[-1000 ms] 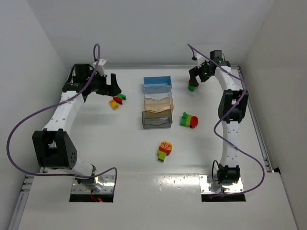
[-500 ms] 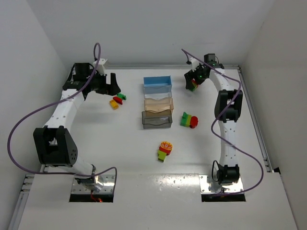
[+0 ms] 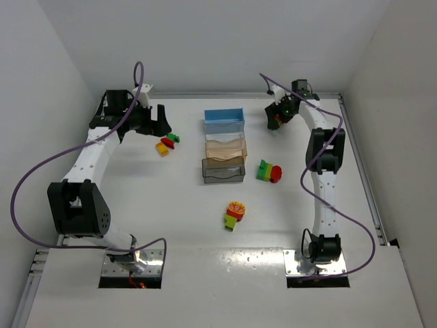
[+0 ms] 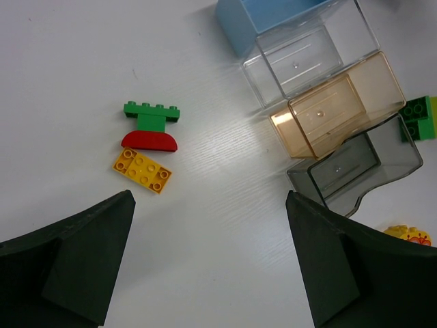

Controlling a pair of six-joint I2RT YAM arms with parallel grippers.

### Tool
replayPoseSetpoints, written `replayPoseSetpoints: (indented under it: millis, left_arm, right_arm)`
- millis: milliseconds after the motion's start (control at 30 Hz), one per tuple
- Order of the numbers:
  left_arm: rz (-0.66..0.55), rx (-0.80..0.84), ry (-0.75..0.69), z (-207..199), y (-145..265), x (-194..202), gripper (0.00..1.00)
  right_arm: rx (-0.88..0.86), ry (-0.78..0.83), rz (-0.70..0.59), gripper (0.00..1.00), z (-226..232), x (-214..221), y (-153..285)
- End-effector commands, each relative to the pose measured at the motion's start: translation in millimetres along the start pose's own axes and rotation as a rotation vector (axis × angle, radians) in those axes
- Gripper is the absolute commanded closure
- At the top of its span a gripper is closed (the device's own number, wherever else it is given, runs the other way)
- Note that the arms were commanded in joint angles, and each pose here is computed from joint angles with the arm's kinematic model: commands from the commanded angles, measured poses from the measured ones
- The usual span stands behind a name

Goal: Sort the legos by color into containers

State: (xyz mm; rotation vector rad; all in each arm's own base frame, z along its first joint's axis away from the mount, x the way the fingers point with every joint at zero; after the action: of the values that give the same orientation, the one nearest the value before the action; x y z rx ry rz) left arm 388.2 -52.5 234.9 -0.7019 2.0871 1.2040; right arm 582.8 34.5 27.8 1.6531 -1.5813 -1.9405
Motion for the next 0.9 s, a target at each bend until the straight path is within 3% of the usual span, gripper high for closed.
replayPoseSetpoints:
  millis: [0,133,167,267,400,500,667,867]
  left_arm:
    - [-0.048,-0.003,-0.030,0,7,-16,0.00]
    - [-0.043,0.026,-0.011,-4,7,-15,0.04]
    - [-0.035,0.025,-0.007,-3,6,-12,0.04]
    - [-0.015,0.064,0.044,-9,4,-5,0.13]
    - [0.060,0.194,0.128,-25,2,20,0.14]
    - [0.077,0.278,0.174,-35,2,29,0.00]
    - [0.121,0.430,0.255,-53,6,42,0.00]
    - [0.128,0.523,0.309,-66,11,37,0.00]
  right_arm:
    - [0.003,0.040,-0.045,0.18,-3,-11,2]
    - [-0.056,0.070,-0.069,0.36,9,-17,15]
    - [-0.078,0.060,-0.068,0.45,15,-16,18]
    - [-0.146,0.052,-0.102,0.59,32,-27,39]
    - [-0.253,0.065,-0.193,0.67,62,-49,88]
    - [-0.343,0.092,-0.261,0.68,106,-62,123]
    - [-0.428,0.302,-0.387,0.68,174,-85,174]
    - [-0.511,0.550,-0.507,0.68,233,-111,189]
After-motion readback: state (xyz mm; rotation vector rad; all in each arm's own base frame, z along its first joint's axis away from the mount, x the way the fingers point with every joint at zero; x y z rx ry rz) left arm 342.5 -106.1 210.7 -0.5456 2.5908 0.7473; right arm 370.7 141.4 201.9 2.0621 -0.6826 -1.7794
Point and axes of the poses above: each gripper's point midway between its finger pads, its own y axis back along the fingers, its own z axis along the line the jaws close on, x = y × z, the point moved 4 cm from there along y, back along the fingers, and after that the axes turned 13 degrees about y, right-handed, at the moved point
